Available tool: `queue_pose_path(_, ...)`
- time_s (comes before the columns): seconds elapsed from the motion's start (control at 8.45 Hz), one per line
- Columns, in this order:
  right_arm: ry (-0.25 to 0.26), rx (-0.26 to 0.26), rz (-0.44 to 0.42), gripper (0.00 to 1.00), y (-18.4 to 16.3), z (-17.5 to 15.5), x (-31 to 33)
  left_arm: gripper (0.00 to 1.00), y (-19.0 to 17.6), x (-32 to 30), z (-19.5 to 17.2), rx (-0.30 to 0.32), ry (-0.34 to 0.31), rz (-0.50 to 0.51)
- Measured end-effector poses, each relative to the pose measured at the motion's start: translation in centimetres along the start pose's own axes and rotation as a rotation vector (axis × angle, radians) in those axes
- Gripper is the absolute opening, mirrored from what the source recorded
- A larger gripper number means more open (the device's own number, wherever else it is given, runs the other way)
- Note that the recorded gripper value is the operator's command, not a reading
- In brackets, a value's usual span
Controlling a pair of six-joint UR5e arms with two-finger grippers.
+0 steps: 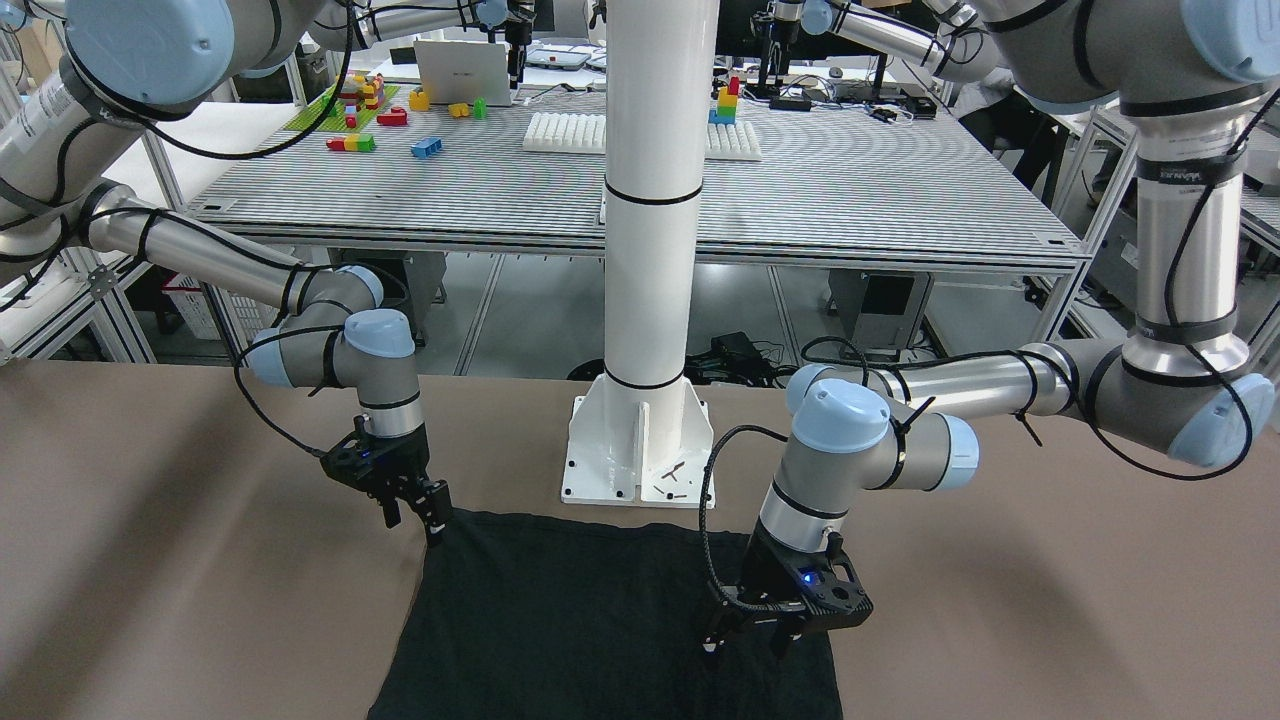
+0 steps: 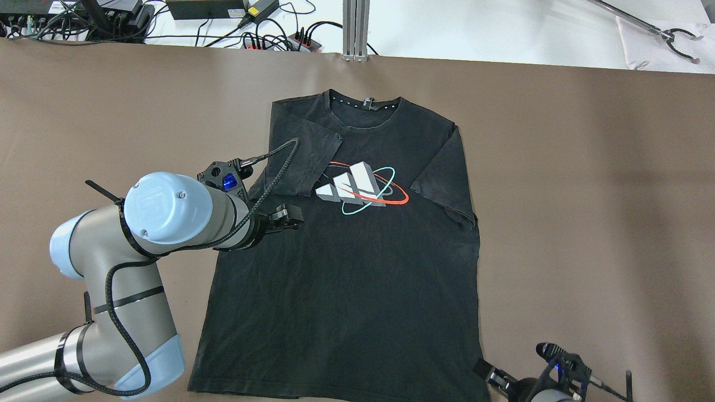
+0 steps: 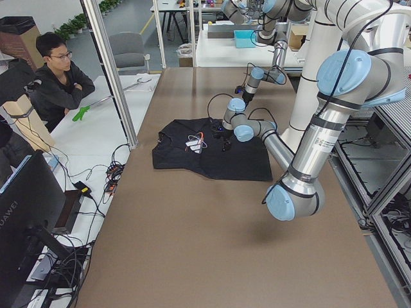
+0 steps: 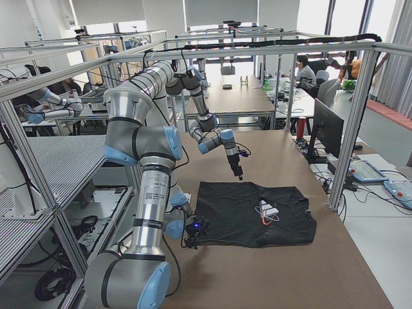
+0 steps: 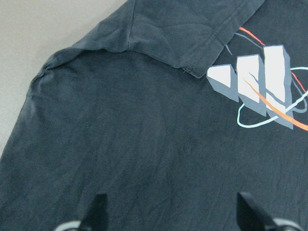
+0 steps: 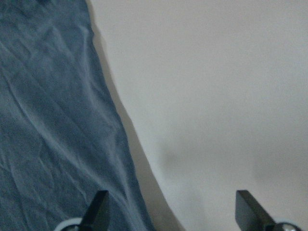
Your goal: Fold clothes
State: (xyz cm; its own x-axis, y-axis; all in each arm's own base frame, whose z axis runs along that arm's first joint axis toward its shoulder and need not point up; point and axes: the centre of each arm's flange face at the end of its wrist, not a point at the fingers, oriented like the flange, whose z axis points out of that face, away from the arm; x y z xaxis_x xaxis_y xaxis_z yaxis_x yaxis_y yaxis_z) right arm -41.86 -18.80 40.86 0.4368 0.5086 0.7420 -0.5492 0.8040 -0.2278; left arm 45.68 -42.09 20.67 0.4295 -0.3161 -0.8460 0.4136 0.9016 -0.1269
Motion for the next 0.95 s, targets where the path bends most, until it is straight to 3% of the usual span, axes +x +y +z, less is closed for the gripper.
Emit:
queue_pose_path(0.35,0.015,0.020,0.004,0.64,5.9,-0.6,2.5,0.94,0.6,-0.8,0.6,0.038,-0.012,0.003)
queue_pose_path(0.59,0.013,0.022,0.000,0.53,6.8,-0.7,2.7,0.94,0.6,-1.2,0.9,0.045,-0.021,0.003)
queue_pose_path(0.95,-0.009,0.028,0.004,0.51,7.4,-0.8,1.9,0.94,0.9,-1.4,1.3,0.048,-0.027,0.005)
